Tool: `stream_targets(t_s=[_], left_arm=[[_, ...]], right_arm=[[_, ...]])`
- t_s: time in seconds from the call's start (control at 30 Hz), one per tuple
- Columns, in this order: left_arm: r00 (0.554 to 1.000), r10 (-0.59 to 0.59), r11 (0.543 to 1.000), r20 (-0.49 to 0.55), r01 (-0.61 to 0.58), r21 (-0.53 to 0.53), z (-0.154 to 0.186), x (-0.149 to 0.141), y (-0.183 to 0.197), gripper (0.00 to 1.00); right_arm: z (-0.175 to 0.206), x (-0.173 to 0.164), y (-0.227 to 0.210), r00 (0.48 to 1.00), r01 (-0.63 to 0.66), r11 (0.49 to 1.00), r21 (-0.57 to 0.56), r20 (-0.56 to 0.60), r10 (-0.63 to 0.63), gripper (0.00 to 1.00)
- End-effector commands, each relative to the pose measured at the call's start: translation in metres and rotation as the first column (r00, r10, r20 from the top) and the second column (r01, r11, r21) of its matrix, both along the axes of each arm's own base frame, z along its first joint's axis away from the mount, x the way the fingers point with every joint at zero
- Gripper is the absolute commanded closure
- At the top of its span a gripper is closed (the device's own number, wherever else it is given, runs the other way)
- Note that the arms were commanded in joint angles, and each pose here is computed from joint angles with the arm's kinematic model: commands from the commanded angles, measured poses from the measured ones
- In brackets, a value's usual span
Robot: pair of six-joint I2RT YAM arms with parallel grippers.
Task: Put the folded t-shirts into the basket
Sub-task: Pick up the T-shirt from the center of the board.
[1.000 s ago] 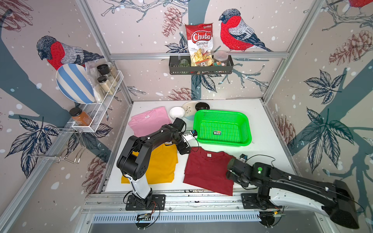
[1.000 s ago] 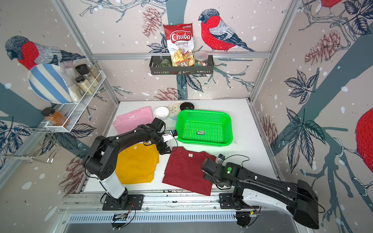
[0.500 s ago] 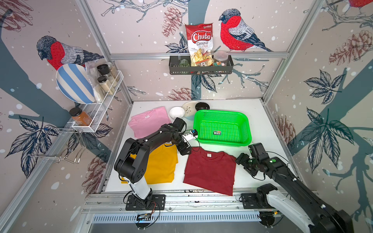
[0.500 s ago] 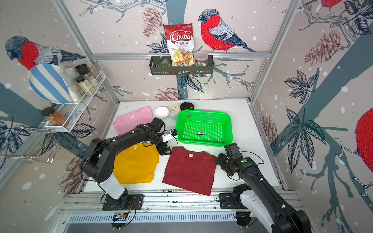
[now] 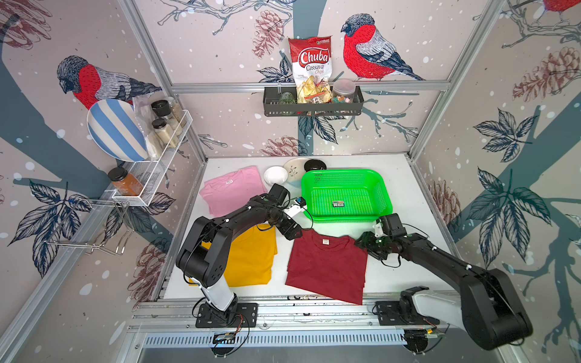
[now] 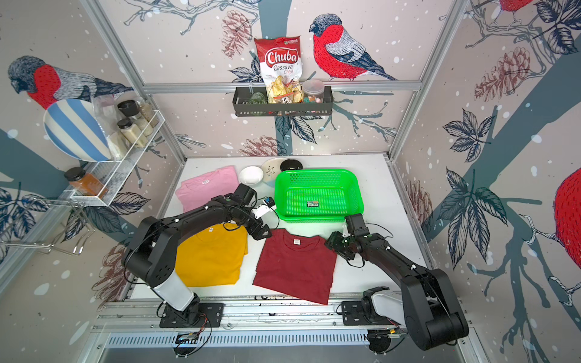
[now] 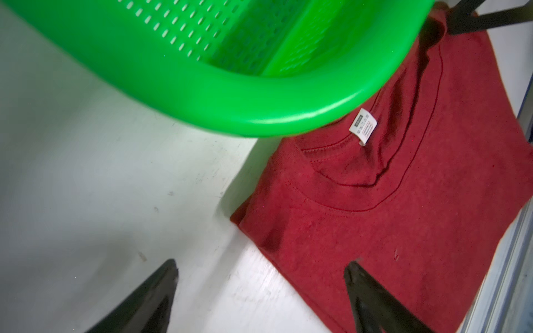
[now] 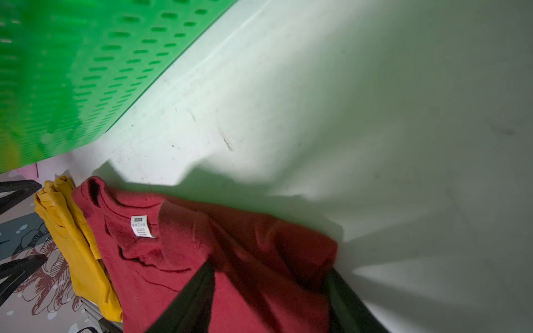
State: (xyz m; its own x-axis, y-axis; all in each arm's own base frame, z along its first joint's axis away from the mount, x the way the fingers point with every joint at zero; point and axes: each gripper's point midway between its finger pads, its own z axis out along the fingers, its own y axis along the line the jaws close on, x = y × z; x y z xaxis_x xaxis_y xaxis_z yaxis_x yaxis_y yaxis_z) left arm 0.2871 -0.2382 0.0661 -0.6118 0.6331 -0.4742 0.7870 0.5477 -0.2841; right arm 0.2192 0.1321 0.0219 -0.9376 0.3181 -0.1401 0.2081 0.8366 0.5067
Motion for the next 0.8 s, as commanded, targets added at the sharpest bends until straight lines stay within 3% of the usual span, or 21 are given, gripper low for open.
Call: stream_targets(t_s=[0.0, 0.13, 0.27, 0.33, 0.53, 0.77], left_arm=[[0.99, 0.13, 0.986, -0.049, -0.134, -0.094, 0.004, 0.007, -0.012, 0.13], [0.976, 0.198, 0.973, -0.093, -0.208, -0.102, -0.008, 0.002, -0.009, 0.15], [0.966, 0.241, 0.964, -0.092, -0.249, -0.089, -0.02, 0.004, -0.005, 0.17], [0.963, 0.251, 0.962, -0.1, -0.259, -0.085, -0.025, 0.005, -0.005, 0.18], [0.973, 0.212, 0.966, -0.094, -0.223, -0.13, -0.022, 0.005, -0.012, 0.19], [0.993, 0.115, 0.936, 0.018, -0.102, -0.338, 0.028, 0.014, -0.009, 0.16]], right_arm=[[-0.021, -0.012, -0.013, 0.999, -0.009, 0.994, -0.112, -0.05, 0.003, 0.56], [-0.02, -0.017, -0.01, 0.999, -0.031, 0.99, -0.138, -0.034, 0.027, 0.74], [-0.003, -0.017, -0.011, 0.999, -0.024, 0.99, -0.14, 0.045, 0.03, 0.87], [0.01, -0.015, -0.008, 0.993, -0.03, 0.993, -0.118, 0.107, 0.043, 0.99], [0.043, -0.016, 0.012, 0.949, -0.144, 0.983, -0.111, 0.265, 0.169, 1.0], [0.055, -0.015, 0.012, 0.924, -0.168, 0.965, -0.201, 0.309, 0.225, 1.0]])
